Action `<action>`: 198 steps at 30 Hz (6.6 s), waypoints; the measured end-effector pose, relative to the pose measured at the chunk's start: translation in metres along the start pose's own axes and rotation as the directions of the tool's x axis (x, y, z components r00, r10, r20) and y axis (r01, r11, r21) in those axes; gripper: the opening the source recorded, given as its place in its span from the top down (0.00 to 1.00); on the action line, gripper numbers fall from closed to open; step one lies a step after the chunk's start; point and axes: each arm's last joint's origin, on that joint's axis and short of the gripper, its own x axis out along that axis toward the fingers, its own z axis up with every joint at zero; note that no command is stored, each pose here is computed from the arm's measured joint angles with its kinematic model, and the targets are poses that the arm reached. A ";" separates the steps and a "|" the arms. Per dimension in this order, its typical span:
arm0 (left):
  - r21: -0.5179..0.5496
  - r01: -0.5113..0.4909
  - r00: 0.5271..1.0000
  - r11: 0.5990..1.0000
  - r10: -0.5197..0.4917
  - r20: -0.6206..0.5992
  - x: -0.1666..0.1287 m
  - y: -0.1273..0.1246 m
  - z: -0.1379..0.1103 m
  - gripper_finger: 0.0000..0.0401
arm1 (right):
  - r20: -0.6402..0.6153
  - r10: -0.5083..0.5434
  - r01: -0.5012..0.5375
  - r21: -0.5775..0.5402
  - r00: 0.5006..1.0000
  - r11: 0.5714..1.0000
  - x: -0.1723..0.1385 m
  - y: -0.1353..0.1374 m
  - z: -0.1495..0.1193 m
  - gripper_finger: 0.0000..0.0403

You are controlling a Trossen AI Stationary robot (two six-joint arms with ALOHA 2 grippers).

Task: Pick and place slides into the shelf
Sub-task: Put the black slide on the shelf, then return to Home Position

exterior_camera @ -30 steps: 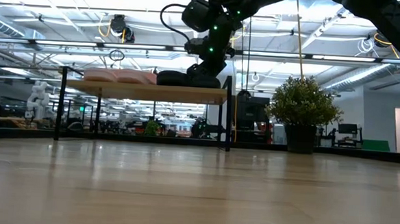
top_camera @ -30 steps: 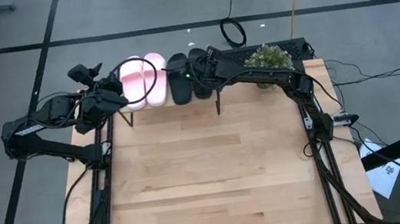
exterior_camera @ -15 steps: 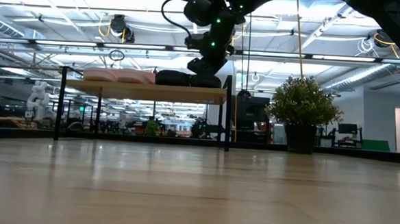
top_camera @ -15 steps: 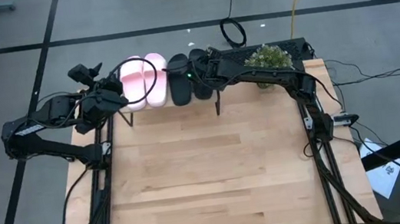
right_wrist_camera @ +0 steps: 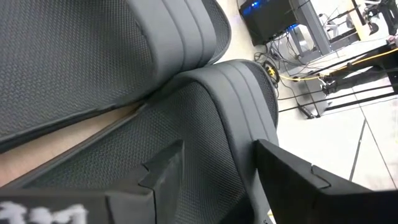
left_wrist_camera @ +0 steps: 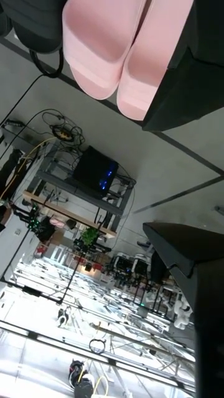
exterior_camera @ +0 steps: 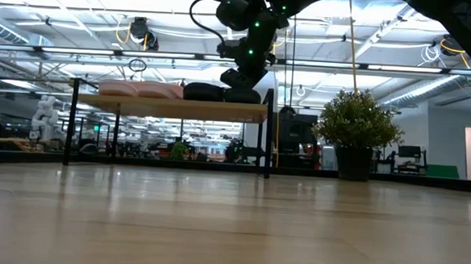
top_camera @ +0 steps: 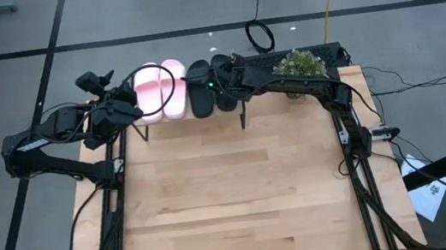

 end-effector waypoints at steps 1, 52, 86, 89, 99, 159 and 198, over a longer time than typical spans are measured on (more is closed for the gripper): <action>-0.001 0.000 1.000 1.000 0.000 0.000 0.000 0.000 0.000 0.36 | 0.000 0.000 0.000 0.000 1.000 1.000 0.000 0.000 0.000 0.53; -0.411 0.790 0.592 0.455 -0.740 0.318 -0.049 0.050 -0.160 0.36 | 0.213 0.222 -0.226 -0.007 0.951 0.974 -0.278 -0.043 -0.086 0.53; -0.309 0.950 0.222 0.040 -0.782 0.582 -0.023 -0.079 -0.197 0.36 | 0.743 0.379 -0.751 0.244 0.551 0.614 -0.177 0.033 -0.322 0.53; -0.299 0.954 0.221 0.035 -0.756 0.616 -0.023 -0.076 -0.193 0.36 | 0.782 0.354 -0.774 0.242 0.512 0.585 -0.176 0.023 -0.330 0.53; -0.279 0.956 0.272 0.089 -0.625 0.732 -0.029 -0.049 -0.191 0.36 | 0.876 0.311 -0.824 0.154 0.369 0.545 -0.183 -0.010 -0.346 0.53; 0.184 0.982 -0.131 0.039 -0.563 0.816 -0.017 -0.194 -0.177 0.36 | 0.925 0.354 -0.918 -0.013 0.140 0.397 -0.167 0.014 -0.363 0.53; 0.154 0.988 -0.127 0.001 -0.562 0.817 -0.017 -0.194 -0.177 0.36 | 0.731 0.668 -0.927 -0.332 -0.136 0.174 -0.169 0.029 -0.373 0.53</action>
